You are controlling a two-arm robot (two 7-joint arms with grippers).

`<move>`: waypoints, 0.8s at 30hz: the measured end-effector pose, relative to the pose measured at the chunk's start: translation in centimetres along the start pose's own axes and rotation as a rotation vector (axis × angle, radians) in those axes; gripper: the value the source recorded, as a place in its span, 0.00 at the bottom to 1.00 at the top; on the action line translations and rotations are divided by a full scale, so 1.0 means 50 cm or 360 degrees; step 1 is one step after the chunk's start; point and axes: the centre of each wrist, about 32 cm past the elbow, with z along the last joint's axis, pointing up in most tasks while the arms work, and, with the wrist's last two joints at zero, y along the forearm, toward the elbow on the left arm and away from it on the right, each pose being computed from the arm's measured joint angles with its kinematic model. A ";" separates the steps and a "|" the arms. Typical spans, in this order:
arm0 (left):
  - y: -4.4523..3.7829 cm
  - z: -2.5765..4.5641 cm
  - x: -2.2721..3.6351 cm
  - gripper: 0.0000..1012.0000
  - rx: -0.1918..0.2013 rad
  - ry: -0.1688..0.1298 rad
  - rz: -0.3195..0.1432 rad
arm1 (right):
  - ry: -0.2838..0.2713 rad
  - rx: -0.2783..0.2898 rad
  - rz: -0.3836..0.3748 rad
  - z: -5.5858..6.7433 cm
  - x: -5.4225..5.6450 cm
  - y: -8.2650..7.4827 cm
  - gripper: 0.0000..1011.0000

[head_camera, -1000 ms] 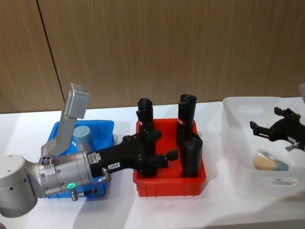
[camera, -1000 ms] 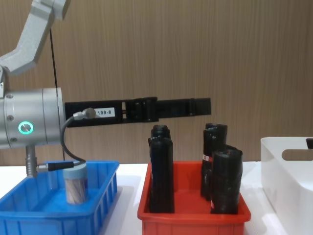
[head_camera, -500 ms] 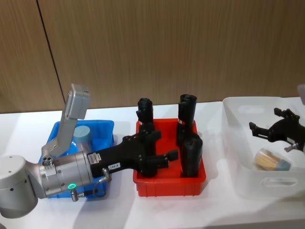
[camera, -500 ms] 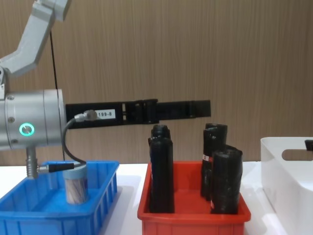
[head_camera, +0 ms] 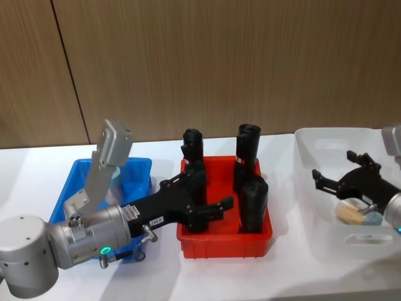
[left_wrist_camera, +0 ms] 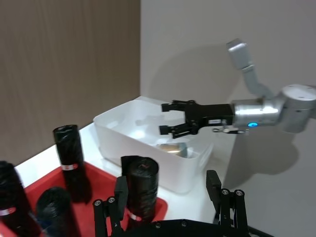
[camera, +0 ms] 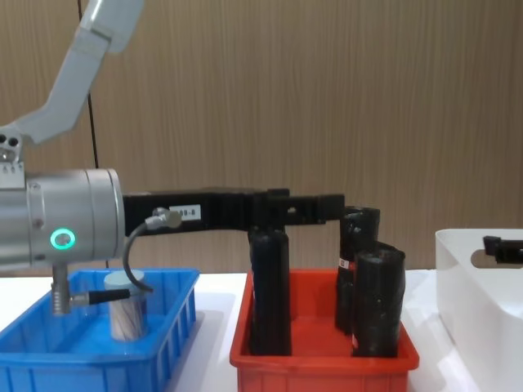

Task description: Pick the cotton swabs from the blue box and place them into the white box.

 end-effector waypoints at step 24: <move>-0.013 -0.033 -0.058 0.99 0.0009 -0.0223 0.0446 | 0.0155 0.0204 -0.0051 0.005 -0.158 -0.078 0.99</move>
